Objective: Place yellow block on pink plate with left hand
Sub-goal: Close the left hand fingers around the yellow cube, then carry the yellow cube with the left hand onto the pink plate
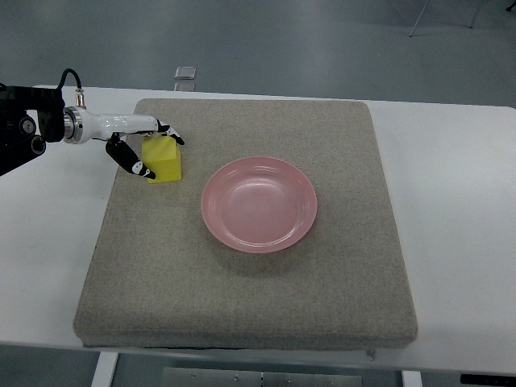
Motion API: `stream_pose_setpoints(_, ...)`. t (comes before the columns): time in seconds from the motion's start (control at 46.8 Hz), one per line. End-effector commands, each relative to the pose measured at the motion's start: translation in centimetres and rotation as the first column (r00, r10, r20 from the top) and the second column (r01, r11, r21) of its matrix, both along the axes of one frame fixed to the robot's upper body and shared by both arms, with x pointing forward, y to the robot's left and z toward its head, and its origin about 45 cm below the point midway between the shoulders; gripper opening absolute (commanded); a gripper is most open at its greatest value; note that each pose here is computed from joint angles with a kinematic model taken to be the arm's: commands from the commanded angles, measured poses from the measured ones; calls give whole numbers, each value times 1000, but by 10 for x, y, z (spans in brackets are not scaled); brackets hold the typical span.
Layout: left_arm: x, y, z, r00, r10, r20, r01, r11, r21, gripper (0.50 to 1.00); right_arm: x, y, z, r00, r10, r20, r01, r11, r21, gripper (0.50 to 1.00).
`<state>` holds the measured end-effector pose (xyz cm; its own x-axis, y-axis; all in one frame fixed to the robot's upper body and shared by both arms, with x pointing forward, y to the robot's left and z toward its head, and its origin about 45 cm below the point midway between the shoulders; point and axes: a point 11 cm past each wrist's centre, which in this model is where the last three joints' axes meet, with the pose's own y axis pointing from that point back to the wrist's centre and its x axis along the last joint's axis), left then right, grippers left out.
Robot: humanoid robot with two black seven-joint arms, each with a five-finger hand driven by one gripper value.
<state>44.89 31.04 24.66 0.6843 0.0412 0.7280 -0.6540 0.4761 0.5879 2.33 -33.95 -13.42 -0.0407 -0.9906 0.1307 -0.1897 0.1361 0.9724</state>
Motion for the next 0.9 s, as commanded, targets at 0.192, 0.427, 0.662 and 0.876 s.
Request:
stream_pose_setpoints(0.192, 3, 0, 3, 1000, 7, 24, -7, 1000, -3, 500, 0, 0, 0, 1000, -1, 1, 1, 1000, 0, 924)
stream_pose_setpoints(0.427, 8, -2, 12, 998, 9, 59, -8, 1000, -11, 500, 0, 0, 0, 1000, 0, 1, 0, 1000, 0, 924)
stream_pose_setpoints(0.662, 13, -10, 26, 995, -2, 95, 6, 999, -32, 500, 0, 0, 0, 1000, 0, 0, 0, 1000, 0, 924)
stream_pose_setpoints(0.876, 17, -28, 48, 990, -37, 136, 47, 997, -65, 500, 0, 0, 0, 1000, -1, 1, 1, 1000, 0, 924)
